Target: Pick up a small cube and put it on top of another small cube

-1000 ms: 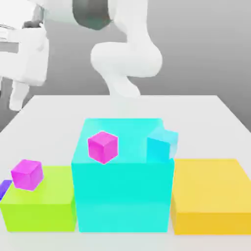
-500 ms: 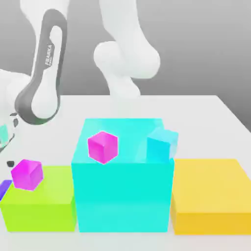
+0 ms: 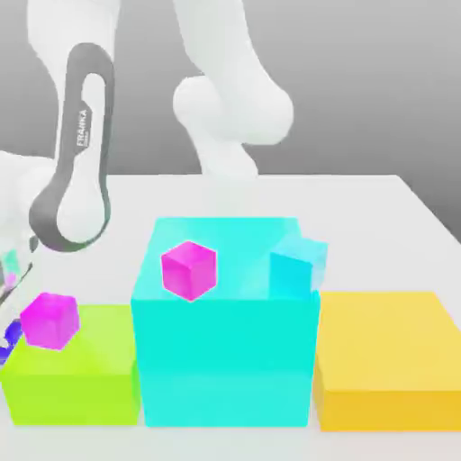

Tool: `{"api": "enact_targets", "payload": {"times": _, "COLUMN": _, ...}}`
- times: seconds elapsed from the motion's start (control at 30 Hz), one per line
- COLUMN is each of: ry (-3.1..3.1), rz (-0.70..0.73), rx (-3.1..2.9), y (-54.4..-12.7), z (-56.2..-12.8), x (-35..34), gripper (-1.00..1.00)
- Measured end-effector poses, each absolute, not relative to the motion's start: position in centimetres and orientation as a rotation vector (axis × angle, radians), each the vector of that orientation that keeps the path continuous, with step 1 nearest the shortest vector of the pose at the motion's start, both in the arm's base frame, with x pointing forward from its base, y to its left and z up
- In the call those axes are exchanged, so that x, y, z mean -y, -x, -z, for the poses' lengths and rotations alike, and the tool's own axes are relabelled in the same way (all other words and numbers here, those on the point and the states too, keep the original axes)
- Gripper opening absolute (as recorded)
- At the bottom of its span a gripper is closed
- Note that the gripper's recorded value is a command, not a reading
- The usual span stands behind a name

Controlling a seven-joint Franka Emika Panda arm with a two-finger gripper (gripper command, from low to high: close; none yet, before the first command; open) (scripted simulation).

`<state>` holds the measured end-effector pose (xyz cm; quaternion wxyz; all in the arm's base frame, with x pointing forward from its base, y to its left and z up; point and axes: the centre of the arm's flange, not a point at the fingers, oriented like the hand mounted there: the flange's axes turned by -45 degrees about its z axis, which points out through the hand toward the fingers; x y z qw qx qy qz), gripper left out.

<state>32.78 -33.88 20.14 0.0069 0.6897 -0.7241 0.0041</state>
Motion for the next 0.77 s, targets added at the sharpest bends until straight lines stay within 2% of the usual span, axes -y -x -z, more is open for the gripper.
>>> {"api": "enact_targets", "payload": {"times": 0.37, "ry": -2.266, "rz": -0.047, "rx": 2.133, "y": -36.2, "z": -35.4, "x": 28.4, "gripper": -1.00}}
{"api": "enact_targets", "payload": {"times": 0.43, "ry": -2.279, "rz": -0.019, "rx": 2.153, "y": -36.5, "z": -35.5, "x": 26.2, "gripper": -1.00}}
{"api": "enact_targets", "payload": {"times": 0.57, "ry": -2.280, "rz": -0.003, "rx": 2.162, "y": -36.7, "z": -30.6, "x": 25.3, "gripper": -1.00}}
{"api": "enact_targets", "payload": {"times": 0.6, "ry": -2.281, "rz": -0.002, "rx": 2.162, "y": -36.7, "z": -29.5, "x": 25.2, "gripper": 1.00}}
{"api": "enact_targets", "payload": {"times": 0.77, "ry": -2.283, "rz": -0.003, "rx": 2.160, "y": -36.7, "z": -29.5, "x": 25.2, "gripper": 1.00}}
